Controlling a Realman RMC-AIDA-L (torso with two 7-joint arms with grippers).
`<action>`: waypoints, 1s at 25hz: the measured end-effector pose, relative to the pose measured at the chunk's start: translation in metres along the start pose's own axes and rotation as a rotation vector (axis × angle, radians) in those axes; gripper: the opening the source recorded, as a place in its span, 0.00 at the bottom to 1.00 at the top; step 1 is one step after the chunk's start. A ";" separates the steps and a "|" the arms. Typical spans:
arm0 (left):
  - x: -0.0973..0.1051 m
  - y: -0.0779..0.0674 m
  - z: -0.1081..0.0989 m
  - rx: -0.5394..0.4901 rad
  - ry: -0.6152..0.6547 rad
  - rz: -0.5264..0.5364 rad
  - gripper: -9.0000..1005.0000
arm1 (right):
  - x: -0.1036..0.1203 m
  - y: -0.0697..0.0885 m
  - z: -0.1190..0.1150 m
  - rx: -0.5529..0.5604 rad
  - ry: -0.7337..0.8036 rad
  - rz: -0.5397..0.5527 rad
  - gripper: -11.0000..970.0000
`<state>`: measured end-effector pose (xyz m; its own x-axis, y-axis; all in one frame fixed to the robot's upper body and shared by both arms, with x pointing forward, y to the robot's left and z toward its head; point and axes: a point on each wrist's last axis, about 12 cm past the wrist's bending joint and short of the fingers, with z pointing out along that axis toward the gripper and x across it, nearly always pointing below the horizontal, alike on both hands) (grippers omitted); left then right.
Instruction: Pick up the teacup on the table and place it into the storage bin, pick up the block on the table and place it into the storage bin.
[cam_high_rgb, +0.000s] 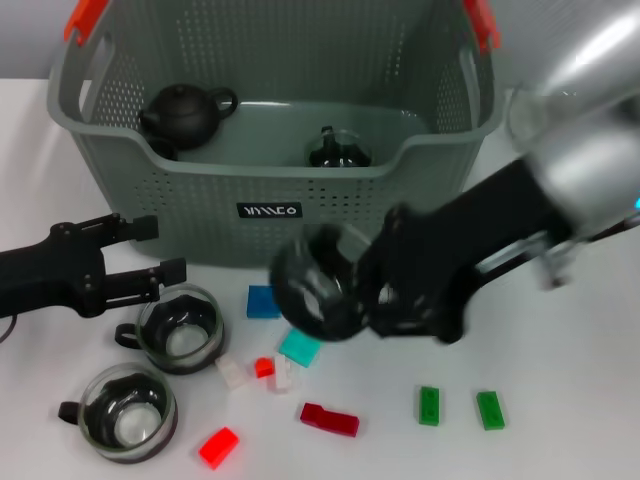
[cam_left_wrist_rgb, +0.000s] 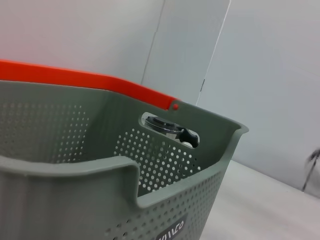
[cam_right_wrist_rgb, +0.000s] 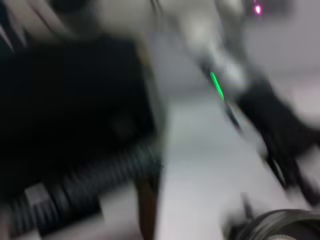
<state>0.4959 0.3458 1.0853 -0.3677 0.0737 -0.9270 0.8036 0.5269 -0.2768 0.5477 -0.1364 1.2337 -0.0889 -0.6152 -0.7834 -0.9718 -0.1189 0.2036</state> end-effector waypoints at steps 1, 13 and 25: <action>-0.001 0.000 0.000 0.003 -0.001 0.002 0.81 | 0.000 0.004 -0.012 -0.025 -0.086 -0.016 0.07; -0.005 0.001 0.004 0.015 -0.004 0.009 0.81 | 0.003 -0.019 -0.079 0.301 -0.729 0.007 0.07; -0.006 0.001 0.005 0.020 -0.005 -0.021 0.80 | -0.081 -0.104 -0.017 0.591 -0.224 0.234 0.08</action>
<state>0.5011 0.3417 1.0896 -0.3821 0.0586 -0.9222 0.8050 0.5111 -0.3011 0.6592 -0.0874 1.2853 -0.2932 -0.3889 -0.8734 -0.8719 0.4836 0.0774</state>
